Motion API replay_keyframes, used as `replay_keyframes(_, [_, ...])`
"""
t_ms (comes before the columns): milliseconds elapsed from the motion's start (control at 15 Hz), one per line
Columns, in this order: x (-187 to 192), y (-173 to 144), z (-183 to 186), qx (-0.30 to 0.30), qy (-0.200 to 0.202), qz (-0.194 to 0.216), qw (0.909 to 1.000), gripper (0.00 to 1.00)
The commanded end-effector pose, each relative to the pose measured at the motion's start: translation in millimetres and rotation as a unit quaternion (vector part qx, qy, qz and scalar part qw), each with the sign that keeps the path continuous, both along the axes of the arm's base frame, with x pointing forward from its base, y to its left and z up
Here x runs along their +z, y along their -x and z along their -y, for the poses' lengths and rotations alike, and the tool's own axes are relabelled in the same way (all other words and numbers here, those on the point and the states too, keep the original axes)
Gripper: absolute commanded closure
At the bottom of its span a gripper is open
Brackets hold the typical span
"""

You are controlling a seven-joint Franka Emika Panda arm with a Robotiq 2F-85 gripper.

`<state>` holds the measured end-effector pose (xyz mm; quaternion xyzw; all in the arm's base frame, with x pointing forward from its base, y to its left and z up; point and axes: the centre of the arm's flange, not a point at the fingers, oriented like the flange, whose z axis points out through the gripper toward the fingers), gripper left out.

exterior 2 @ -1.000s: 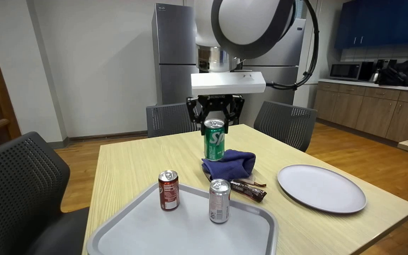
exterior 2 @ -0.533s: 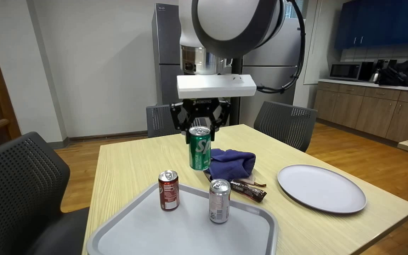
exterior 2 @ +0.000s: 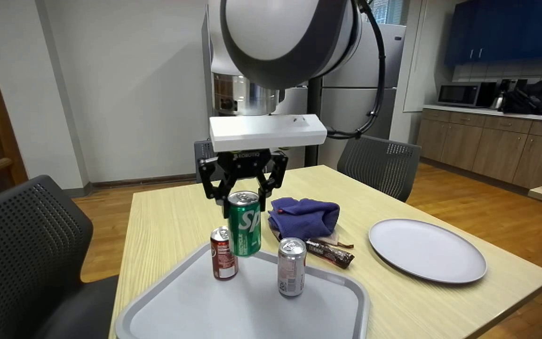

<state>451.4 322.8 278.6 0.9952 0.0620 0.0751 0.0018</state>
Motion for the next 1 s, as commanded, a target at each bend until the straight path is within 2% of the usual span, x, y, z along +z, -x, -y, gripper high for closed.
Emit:
replay_keyframes(0, [-7.1, 10.0, -14.9, 0.032, -0.005, -0.022, 0.9992, 0.62])
replay_keyframes(667, [-65.3, 18.4, -26.4, 0.047, -0.005, -0.06, 0.9971, 0.62])
replay_keyframes(933, [-86.9, 16.8, -28.2, 0.038, -0.021, -0.053, 0.9977, 0.62])
